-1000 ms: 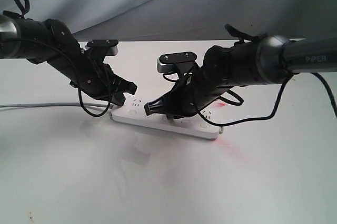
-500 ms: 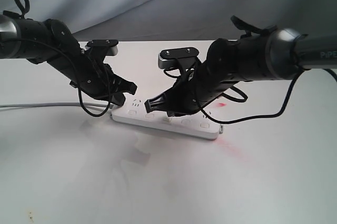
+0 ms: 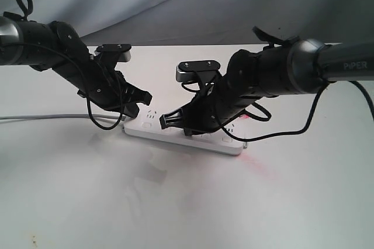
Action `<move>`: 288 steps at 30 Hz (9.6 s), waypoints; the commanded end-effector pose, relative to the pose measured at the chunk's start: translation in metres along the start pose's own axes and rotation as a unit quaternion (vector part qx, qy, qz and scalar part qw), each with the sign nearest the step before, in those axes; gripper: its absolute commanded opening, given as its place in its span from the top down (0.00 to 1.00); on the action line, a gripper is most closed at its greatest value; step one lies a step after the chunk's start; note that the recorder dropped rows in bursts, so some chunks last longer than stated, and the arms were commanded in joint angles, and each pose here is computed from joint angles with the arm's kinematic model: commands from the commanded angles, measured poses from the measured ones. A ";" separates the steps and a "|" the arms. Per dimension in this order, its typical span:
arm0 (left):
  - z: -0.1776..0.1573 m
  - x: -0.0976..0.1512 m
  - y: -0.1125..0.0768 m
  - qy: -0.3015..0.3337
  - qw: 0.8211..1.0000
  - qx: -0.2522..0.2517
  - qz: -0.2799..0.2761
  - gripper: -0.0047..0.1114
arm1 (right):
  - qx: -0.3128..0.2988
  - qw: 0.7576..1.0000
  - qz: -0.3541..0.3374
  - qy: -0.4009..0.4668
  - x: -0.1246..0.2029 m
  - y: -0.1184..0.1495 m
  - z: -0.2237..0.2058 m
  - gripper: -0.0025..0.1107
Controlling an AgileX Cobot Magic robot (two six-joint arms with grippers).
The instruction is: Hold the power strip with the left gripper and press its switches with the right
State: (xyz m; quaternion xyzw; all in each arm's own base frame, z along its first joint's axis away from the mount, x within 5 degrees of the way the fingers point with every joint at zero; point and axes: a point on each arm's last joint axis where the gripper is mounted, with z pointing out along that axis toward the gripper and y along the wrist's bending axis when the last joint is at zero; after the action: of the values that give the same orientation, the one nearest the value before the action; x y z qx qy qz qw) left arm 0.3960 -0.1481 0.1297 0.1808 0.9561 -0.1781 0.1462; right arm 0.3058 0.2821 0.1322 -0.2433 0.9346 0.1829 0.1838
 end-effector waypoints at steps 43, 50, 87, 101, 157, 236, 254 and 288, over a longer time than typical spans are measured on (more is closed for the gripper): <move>-0.001 -0.001 0.000 -0.002 1.000 0.003 -0.003 0.96 | 0.013 0.996 -0.001 0.085 0.028 0.006 0.030 0.98; -0.001 -0.001 0.000 -0.002 1.000 0.003 -0.003 0.96 | 0.029 0.993 -0.002 0.113 0.038 0.001 0.042 0.98; -0.136 0.091 -0.033 -0.204 0.974 -0.054 -0.078 0.96 | 0.077 0.983 0.075 -0.152 0.120 -0.015 -0.237 0.98; -0.197 0.172 -0.057 -0.293 0.950 -0.022 -0.104 0.96 | 0.032 0.951 0.137 -0.275 0.252 -0.033 -0.327 0.98; -0.168 0.283 -0.032 -0.438 0.887 -0.071 -0.123 0.96 | 0.056 0.875 0.034 -0.479 0.281 -0.068 -0.230 0.98; -0.192 0.322 -0.029 -0.557 0.804 -0.207 -0.031 0.96 | 0.053 0.876 0.038 -0.478 0.281 -0.068 -0.230 0.98; -0.192 0.322 -0.029 -0.557 0.804 -0.207 -0.031 0.96 | 0.143 0.850 0.103 -0.497 0.284 -0.080 -0.235 0.98; -0.192 0.322 -0.029 -0.557 0.804 -0.207 -0.031 0.96 | 0.282 0.850 0.001 -0.445 0.289 -0.086 -0.235 0.98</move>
State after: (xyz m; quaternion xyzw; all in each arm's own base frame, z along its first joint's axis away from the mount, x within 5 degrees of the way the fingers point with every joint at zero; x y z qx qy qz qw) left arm 0.0563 -0.0036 0.1995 -0.0088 0.7332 -0.0475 0.6783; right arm 0.0566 -0.0044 0.1917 -0.0191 0.7613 0.0200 0.6478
